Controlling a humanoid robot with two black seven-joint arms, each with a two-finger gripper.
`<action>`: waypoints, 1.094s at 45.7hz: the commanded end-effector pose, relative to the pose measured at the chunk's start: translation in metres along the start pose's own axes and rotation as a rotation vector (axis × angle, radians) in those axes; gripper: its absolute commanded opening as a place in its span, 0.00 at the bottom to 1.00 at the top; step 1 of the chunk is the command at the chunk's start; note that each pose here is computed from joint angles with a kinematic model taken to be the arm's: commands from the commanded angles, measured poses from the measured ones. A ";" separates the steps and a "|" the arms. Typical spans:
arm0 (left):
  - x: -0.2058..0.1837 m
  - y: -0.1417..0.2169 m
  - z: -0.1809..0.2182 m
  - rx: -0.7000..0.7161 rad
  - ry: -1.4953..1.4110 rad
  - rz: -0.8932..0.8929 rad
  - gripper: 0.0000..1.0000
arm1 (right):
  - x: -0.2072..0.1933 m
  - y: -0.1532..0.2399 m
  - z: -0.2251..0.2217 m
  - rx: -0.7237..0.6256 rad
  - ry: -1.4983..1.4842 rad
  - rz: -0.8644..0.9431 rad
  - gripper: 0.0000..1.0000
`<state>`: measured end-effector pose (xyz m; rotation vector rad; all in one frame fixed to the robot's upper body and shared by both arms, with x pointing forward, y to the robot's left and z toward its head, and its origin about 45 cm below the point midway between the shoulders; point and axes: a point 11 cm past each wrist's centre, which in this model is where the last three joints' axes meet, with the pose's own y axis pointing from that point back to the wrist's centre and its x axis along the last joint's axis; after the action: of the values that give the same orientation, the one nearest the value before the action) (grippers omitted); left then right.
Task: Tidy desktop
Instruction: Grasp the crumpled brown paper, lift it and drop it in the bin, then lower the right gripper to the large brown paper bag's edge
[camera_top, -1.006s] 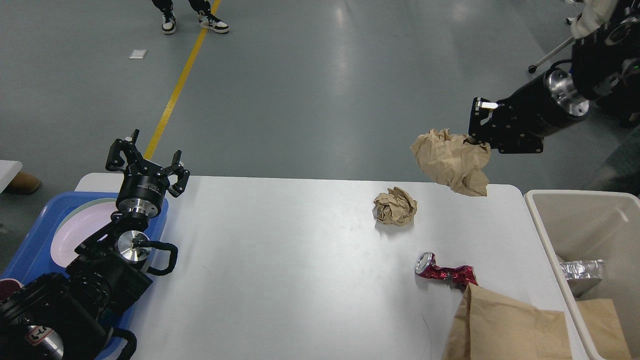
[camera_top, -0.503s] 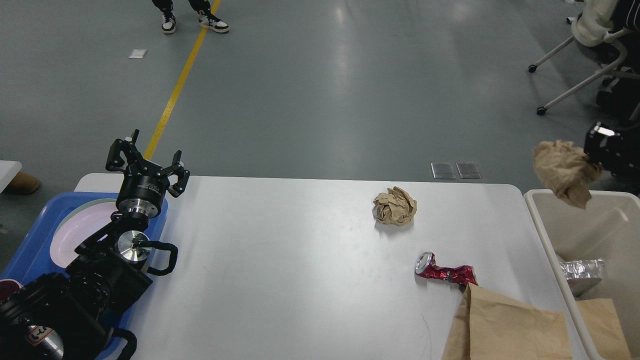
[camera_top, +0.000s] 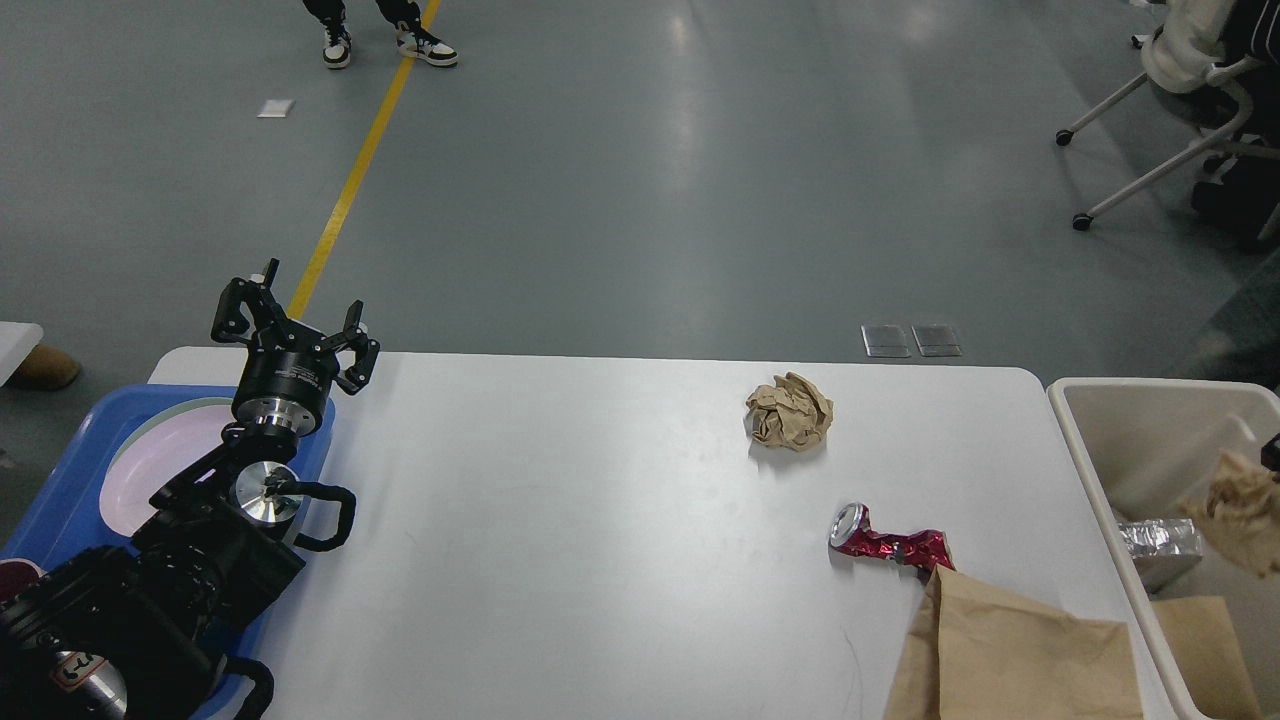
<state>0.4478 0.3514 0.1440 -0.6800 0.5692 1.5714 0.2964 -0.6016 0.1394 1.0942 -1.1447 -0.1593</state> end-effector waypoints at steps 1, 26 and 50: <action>0.000 0.000 0.000 0.000 0.000 0.000 0.96 | -0.017 -0.008 0.009 -0.016 0.012 -0.006 1.00; 0.000 0.000 0.000 0.000 0.000 0.000 0.97 | 0.030 0.068 -0.094 0.122 0.145 -0.172 1.00; 0.001 0.000 0.001 -0.001 -0.001 0.001 0.96 | 0.037 0.236 -0.187 0.287 0.371 -0.533 1.00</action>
<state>0.4478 0.3517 0.1441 -0.6800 0.5687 1.5717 0.3727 -0.4089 0.3309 1.5705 -0.6340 -0.1755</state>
